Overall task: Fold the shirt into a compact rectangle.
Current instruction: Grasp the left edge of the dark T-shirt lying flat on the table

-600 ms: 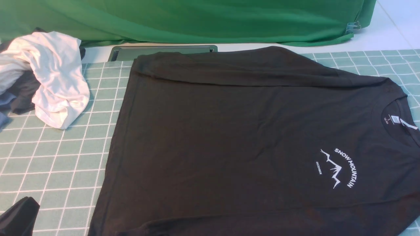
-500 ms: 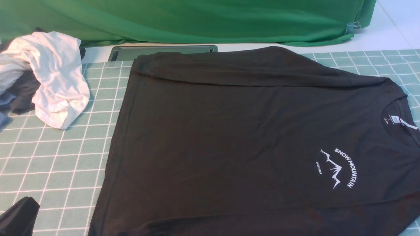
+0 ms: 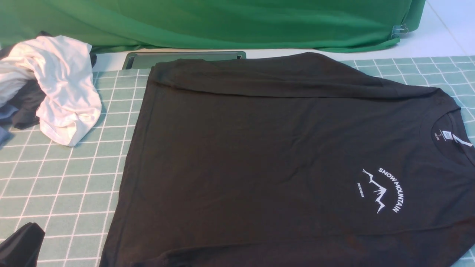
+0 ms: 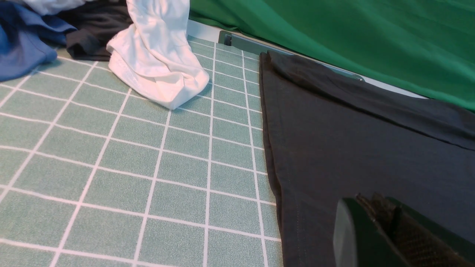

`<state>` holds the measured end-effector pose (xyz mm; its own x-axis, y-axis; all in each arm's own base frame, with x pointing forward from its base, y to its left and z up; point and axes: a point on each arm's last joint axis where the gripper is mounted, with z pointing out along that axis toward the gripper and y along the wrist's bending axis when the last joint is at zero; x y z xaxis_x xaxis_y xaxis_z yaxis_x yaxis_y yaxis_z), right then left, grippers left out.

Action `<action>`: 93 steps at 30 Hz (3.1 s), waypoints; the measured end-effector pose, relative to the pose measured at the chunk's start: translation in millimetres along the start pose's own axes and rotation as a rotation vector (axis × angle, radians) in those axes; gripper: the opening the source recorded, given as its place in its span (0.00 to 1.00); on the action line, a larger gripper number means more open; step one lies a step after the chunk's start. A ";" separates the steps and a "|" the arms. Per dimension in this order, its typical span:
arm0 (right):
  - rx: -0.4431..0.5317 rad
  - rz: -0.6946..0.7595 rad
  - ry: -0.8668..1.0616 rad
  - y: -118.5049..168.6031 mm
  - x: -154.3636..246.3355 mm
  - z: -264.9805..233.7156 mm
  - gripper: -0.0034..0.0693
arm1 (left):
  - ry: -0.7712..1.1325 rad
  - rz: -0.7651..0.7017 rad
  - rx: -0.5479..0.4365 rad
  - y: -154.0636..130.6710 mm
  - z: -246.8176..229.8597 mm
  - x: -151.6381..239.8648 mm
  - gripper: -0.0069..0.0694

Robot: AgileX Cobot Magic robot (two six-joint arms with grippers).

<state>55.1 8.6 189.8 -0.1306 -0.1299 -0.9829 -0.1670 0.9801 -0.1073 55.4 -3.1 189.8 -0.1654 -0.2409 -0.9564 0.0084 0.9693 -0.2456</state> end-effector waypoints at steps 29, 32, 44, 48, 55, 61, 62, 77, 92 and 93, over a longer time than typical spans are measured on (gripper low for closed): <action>0.000 0.000 0.000 0.0 0.0 0.0 0.38 | 0.000 0.000 0.000 0.0 0.0 0.0 0.11; 0.000 0.000 0.000 0.0 0.0 0.0 0.38 | -0.001 0.016 -0.004 0.3 0.0 -0.1 0.11; 0.000 -0.003 0.000 0.0 0.0 0.0 0.38 | -0.003 0.047 -0.012 1.0 0.0 -0.3 0.11; 0.000 -0.006 0.000 0.0 0.0 0.0 0.38 | -0.003 0.050 -0.012 1.1 0.0 -0.3 0.11; 0.000 -0.004 0.000 0.0 0.0 0.0 0.38 | -0.003 0.050 -0.012 1.1 0.0 -0.3 0.11; 0.000 -0.005 0.000 0.0 0.0 0.0 0.38 | -0.003 0.050 -0.012 1.1 0.0 -0.3 0.11; 0.000 -0.004 0.000 0.0 0.0 0.0 0.38 | -0.003 0.050 -0.012 1.1 0.0 -0.3 0.11; -0.015 0.237 -0.100 0.3 -9.2 -0.5 0.38 | -0.014 0.002 -0.002 0.2 0.0 -1.2 0.11; -0.131 1.313 -0.219 -2.7 -21.2 -2.5 0.37 | -0.035 -0.982 0.152 -10.2 -1.0 -8.9 0.11; -0.132 1.300 -0.238 -3.6 -22.5 -2.9 0.36 | -0.058 -0.965 0.151 -9.3 -1.1 -10.6 0.11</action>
<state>55.8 7.6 212.8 -0.0956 0.9271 -0.3624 -0.1460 0.3471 0.9264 56.0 -9.5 202.4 -0.1189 -0.9333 -0.3388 0.0219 0.3386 -0.9407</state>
